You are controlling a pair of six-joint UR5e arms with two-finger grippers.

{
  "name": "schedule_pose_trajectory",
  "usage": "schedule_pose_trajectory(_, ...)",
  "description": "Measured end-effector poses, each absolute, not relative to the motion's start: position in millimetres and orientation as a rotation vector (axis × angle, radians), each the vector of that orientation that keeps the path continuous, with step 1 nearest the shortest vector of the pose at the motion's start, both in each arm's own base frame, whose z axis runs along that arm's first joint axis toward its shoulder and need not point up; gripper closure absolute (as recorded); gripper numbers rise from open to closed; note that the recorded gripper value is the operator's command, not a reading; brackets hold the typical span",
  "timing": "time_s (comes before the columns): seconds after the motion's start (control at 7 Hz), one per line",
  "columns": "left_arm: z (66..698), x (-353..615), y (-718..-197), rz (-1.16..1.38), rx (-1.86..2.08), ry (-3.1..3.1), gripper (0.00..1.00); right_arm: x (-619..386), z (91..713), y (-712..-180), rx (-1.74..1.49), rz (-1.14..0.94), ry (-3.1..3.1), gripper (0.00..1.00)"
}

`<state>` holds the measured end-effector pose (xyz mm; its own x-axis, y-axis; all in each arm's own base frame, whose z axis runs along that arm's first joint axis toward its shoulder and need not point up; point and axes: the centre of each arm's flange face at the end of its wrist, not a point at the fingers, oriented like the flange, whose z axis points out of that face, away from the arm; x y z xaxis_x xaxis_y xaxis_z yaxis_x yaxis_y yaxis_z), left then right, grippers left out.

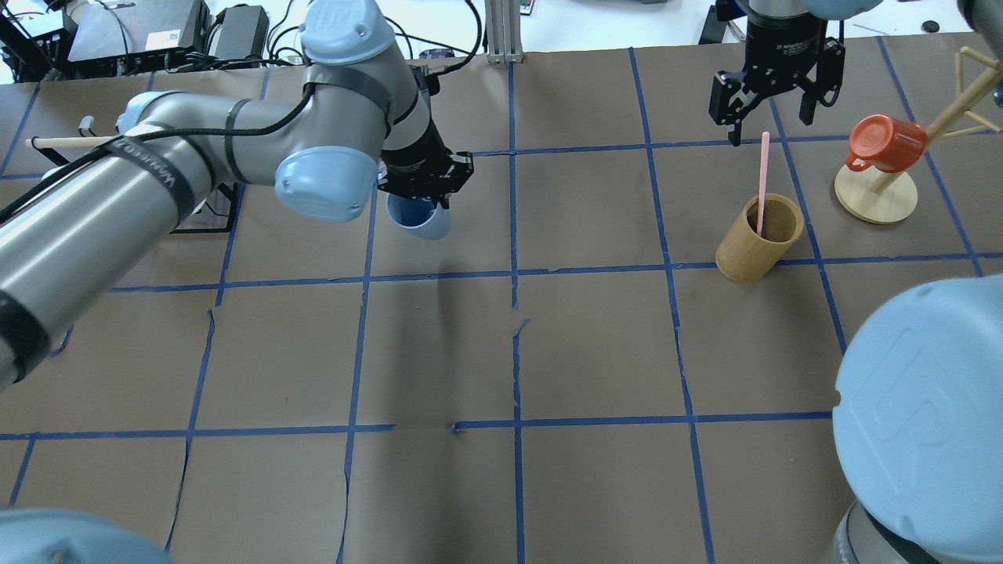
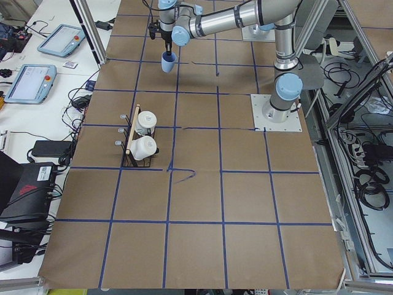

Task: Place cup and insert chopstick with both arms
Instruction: 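Carry the blue cup to center with left gripper while right descends to chopstick, then release the blue cup and raise left gripper while right grasps pink chopstick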

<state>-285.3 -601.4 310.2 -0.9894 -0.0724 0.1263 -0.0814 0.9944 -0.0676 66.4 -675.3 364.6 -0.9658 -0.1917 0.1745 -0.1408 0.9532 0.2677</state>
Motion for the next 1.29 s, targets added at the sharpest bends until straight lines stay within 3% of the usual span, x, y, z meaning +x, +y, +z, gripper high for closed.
schedule_pose_trajectory(0.29, 295, -342, -634, 0.115, 0.023, -3.008, 1.0, 67, 340, -673, 0.296, -0.496, -2.903, 0.07)
schedule_pose_trajectory(0.57, 280, -392, -602, -0.052, -0.089, -3.051, 1.0, 64, 333, -667, 0.348, -0.578, -2.898, 0.23)
schedule_pose_trajectory(0.71, 266, -400, -582, -0.145, -0.118, -3.072, 1.0, 59, 335, -667, 0.344, -0.574, -2.905, 0.22)
schedule_pose_trajectory(0.86, 253, -402, -571, -0.201, -0.13, -3.084, 0.31, 53, 336, -670, 0.318, -0.541, -2.932, 0.21)
schedule_pose_trajectory(1.0, 248, -403, -569, -0.2, -0.14, -3.084, 0.0, 50, 335, -673, 0.293, -0.507, -2.967, 0.22)
schedule_pose_trajectory(1.29, 252, -403, -577, -0.114, -0.131, -3.068, 0.0, 47, 329, -673, 0.281, -0.505, -2.993, 0.36)
